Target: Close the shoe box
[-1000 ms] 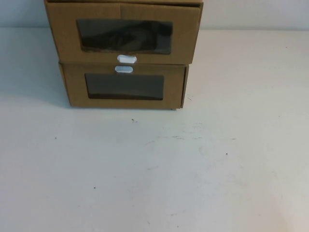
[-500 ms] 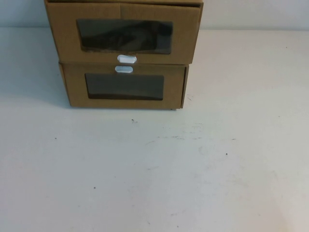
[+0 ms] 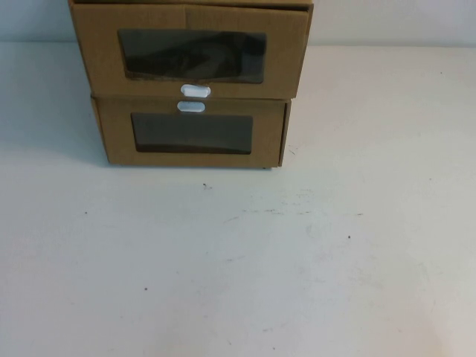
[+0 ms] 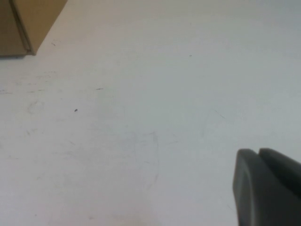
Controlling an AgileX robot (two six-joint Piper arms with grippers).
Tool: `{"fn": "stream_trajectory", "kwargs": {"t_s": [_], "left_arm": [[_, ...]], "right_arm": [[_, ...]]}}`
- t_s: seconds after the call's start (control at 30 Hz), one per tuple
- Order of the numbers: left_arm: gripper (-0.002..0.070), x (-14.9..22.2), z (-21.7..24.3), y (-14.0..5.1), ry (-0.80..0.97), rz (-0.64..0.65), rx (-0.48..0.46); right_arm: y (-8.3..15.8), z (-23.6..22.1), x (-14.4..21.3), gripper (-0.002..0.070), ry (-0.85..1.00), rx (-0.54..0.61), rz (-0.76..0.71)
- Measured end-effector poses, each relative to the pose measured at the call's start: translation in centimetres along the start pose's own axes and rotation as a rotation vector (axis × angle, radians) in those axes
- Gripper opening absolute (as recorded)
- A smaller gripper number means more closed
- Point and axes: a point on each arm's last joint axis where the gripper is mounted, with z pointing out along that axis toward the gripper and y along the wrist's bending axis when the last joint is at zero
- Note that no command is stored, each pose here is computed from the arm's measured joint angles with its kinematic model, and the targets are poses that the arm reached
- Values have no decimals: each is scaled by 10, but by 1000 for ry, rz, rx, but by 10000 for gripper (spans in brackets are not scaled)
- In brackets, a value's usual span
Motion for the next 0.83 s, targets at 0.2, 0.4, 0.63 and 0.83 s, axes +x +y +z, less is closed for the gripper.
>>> {"fn": "stream_trajectory", "kwargs": {"t_s": [0.2,0.4,0.63,0.83], "left_arm": [[-5,17,-2,8,189,-95,-99],[-5,18,-2,10,196,-113,-120],[-5,18,-2,10,197,-123,-122],[-5,18,-2,10,197,-125,-122]], "right_arm": [[0,0,0,-13,1,0,0],[0,0,0,-13,1,0,0],[0,0,0,-13,1,0,0],[0,0,0,-13,1,0,2]]}}
